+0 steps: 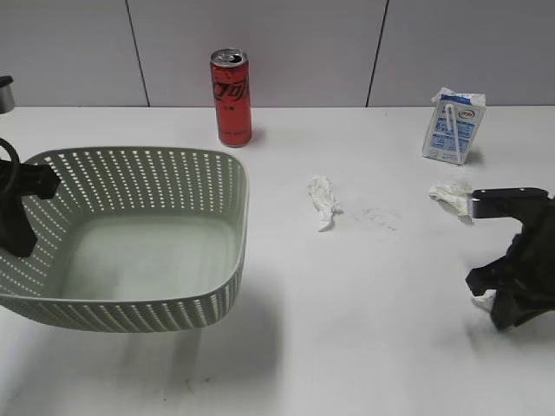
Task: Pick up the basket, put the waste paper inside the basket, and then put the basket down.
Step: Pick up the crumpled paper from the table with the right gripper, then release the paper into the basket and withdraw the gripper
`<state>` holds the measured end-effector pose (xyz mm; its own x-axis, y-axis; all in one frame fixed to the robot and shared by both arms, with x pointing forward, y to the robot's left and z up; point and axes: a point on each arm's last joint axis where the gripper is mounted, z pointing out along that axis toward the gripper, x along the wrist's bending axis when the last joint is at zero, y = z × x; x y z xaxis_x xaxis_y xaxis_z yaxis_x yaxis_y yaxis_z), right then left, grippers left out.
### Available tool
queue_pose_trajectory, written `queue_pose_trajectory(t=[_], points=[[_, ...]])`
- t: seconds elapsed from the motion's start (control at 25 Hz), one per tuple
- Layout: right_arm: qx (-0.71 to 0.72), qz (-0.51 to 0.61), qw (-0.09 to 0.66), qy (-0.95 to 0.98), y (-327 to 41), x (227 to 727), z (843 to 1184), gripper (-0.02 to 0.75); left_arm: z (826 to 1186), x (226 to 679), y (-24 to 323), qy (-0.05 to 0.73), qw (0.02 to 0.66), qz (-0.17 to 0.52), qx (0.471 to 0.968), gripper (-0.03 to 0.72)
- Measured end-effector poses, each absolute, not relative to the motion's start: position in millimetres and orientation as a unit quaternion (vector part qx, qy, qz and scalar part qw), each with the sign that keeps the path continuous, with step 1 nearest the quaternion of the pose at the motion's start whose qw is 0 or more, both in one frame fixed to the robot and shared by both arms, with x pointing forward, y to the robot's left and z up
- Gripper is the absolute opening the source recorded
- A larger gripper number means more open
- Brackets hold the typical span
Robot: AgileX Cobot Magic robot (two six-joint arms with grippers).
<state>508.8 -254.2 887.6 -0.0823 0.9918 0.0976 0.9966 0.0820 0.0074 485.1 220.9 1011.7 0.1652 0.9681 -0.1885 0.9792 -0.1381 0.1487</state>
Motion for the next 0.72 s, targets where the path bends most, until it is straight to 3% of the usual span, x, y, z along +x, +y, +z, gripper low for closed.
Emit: queue_pose_trajectory(t=[0.12,0.32,0.52,0.6,0.72], points=[[-0.637,-0.082,0.016,-0.766,-228.0,506.8,913.5,0.057,1011.8,485.1,220.7,0.646,0.12,-0.024,0.754,0.006],[-0.513,-0.228,-0.035,-0.827,-145.8,499.9,1007.8,0.056,1011.8,485.2,220.7,0.646,0.12,-0.024,0.753,0.006],[-0.406,-0.353,-0.028,-0.843,-63.0,482.3,1082.6,0.056,1011.8,485.2,220.6,0.646,0.12,-0.024,0.753,0.006],[-0.376,-0.373,-0.022,-0.848,-36.9,479.5,1093.7,0.056,1011.8,485.2,220.5,0.647,0.121,-0.025,0.753,0.006],[-0.355,-0.366,-0.004,-0.86,-5.3,481.6,1084.3,0.056,1010.7,485.2,220.1,0.647,0.119,-0.029,0.752,0.006]])
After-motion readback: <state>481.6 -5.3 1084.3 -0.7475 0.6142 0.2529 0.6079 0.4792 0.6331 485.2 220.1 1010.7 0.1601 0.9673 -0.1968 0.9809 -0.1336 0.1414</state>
